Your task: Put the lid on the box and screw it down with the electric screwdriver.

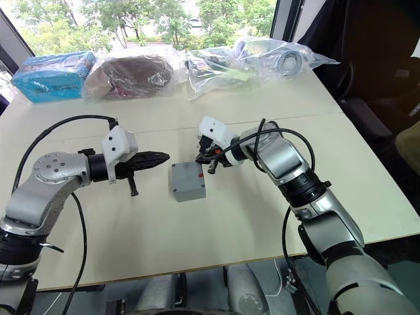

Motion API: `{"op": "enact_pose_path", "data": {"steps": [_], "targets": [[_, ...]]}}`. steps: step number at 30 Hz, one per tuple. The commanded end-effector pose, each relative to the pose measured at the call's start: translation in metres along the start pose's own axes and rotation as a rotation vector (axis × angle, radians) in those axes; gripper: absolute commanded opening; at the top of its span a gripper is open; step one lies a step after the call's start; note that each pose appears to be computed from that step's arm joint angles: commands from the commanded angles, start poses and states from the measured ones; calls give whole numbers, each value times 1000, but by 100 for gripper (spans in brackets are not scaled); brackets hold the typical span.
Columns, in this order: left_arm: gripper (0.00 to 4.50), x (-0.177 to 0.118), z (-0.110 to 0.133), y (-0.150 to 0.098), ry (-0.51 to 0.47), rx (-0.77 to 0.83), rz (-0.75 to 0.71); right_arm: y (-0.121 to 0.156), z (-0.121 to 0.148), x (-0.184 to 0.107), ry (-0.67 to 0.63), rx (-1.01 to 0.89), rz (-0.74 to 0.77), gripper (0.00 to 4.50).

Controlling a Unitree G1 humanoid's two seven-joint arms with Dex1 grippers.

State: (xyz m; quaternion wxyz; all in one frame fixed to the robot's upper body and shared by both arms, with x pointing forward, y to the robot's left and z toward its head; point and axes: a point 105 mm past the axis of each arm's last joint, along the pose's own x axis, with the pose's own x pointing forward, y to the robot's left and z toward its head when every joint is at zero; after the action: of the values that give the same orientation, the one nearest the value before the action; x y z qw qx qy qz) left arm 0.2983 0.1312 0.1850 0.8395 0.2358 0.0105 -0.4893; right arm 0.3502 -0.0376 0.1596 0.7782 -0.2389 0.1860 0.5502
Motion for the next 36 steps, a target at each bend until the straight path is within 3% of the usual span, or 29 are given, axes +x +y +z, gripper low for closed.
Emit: {"op": "enact_pose_path", "data": {"steps": [1, 6, 11, 17, 21, 26, 31, 36], "targets": [[0, -4, 10, -4, -24, 30, -13, 2, -1, 1, -1, -8, 10, 75], [0, -5, 10, -4, -22, 27, -19, 4, 1, -1, -8, -6, 19, 270], [0, -6, 11, -3, -24, 29, -25, -2, 28, -22, -78, -16, -13, 447], [0, -1, 24, -4, -96, 18, -53, -30, 40, -74, -71, 60, -200, 447], [0, 3, 44, -10, -196, 13, -115, -60, 7, -126, 115, 181, -390, 447], [0, 8, 61, -16, -260, 37, -172, -85, -37, -168, 338, 326, -555, 447], [0, 15, 68, -20, -293, 47, -193, -87, -72, -172, 476, 476, -536, 447], [0, 17, 65, -22, -284, 57, -182, -86, -90, -159, 531, 603, -485, 447]]}}
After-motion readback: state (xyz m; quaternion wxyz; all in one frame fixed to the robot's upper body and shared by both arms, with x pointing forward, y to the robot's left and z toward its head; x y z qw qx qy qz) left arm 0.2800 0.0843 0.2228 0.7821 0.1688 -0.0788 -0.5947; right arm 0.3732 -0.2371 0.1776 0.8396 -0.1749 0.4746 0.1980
